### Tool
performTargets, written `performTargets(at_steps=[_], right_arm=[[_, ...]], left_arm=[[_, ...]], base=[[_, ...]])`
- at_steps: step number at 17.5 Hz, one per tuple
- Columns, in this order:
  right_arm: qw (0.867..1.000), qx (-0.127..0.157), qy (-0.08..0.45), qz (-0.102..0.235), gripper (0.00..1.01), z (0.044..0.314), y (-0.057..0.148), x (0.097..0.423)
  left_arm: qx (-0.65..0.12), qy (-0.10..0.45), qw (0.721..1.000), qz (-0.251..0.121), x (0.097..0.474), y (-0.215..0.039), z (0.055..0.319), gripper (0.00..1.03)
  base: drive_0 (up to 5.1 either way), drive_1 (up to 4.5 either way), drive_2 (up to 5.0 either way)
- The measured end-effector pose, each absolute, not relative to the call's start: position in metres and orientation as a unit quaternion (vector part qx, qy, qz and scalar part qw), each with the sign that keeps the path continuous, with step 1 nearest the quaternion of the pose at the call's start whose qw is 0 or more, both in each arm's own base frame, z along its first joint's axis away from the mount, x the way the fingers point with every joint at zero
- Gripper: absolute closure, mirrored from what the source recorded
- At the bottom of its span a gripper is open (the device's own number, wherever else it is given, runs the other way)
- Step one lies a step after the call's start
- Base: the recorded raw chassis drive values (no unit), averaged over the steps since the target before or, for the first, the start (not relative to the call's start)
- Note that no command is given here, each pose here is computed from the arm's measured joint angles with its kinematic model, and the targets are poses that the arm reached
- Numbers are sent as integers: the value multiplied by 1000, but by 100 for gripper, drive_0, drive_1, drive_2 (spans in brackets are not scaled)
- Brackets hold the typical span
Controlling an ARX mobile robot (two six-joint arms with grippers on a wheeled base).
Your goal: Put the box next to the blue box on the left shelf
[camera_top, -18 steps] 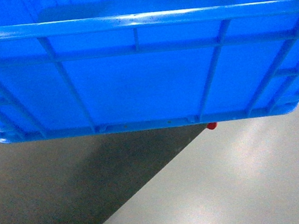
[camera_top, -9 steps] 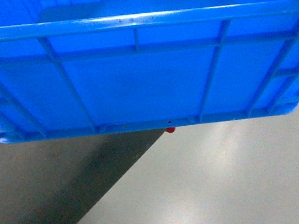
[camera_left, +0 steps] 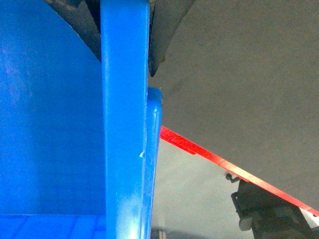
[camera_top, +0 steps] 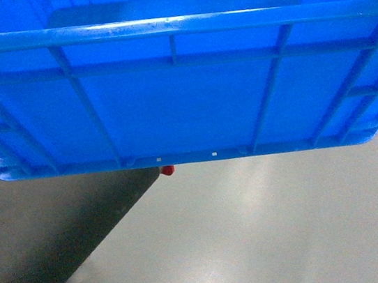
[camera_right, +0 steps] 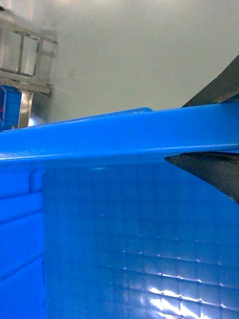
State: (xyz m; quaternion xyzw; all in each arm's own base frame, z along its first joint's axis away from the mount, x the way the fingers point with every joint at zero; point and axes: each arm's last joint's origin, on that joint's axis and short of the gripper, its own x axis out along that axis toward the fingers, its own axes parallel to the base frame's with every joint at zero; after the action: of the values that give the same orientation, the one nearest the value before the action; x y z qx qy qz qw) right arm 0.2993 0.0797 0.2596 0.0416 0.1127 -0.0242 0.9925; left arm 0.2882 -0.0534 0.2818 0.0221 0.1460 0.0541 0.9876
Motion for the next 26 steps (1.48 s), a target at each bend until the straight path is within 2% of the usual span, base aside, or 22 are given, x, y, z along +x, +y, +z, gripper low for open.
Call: performTargets(at_steps=[26], right_arm=[[993,41,112,-24,92,260,80,299]], left_arm=[[22,146,987,54,288,-54,282,94]], base=[[-139,-139,-139]])
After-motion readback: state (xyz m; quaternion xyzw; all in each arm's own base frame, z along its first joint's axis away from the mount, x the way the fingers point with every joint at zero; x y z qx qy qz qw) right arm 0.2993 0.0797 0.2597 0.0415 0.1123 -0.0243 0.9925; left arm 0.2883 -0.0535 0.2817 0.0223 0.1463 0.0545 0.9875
